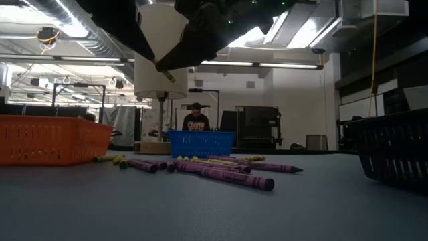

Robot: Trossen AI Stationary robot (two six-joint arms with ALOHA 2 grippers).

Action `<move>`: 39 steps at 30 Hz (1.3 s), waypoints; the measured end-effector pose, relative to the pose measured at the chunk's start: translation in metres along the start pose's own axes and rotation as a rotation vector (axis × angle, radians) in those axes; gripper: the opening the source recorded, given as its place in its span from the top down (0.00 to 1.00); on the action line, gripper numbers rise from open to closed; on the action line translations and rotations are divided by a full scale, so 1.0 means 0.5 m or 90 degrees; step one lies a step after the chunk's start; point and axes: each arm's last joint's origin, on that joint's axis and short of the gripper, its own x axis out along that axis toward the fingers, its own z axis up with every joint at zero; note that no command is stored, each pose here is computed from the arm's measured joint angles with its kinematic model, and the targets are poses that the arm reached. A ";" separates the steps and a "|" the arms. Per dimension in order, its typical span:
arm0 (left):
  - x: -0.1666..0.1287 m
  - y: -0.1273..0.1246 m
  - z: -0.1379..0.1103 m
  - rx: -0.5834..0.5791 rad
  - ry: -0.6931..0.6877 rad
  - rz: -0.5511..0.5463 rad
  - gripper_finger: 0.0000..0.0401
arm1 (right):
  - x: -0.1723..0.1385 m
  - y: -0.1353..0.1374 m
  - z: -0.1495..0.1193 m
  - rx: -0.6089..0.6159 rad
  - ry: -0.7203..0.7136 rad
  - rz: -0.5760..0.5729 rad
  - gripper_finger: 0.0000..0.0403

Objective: Sort crayons
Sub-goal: Put the yellow crayon into the orange bin

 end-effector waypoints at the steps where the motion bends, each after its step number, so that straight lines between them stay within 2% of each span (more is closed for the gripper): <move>1: 0.000 0.000 0.000 0.000 0.000 0.000 0.90 | 0.000 0.000 0.000 0.000 0.000 0.001 0.94; 8: 0.000 0.000 0.000 0.000 0.000 0.001 0.97 | 0.000 0.000 0.000 0.000 0.001 0.002 0.94; 25: 0.000 0.001 -0.003 0.006 0.009 0.002 0.97 | 0.000 0.000 0.000 0.001 0.002 -0.002 0.93; 34: 0.000 0.003 -0.010 0.020 0.032 0.001 0.97 | -0.001 -0.001 -0.004 0.004 0.014 -0.004 0.72; 39: -0.001 0.005 -0.019 0.034 0.058 0.006 0.97 | -0.001 0.001 -0.010 0.009 0.036 0.004 0.66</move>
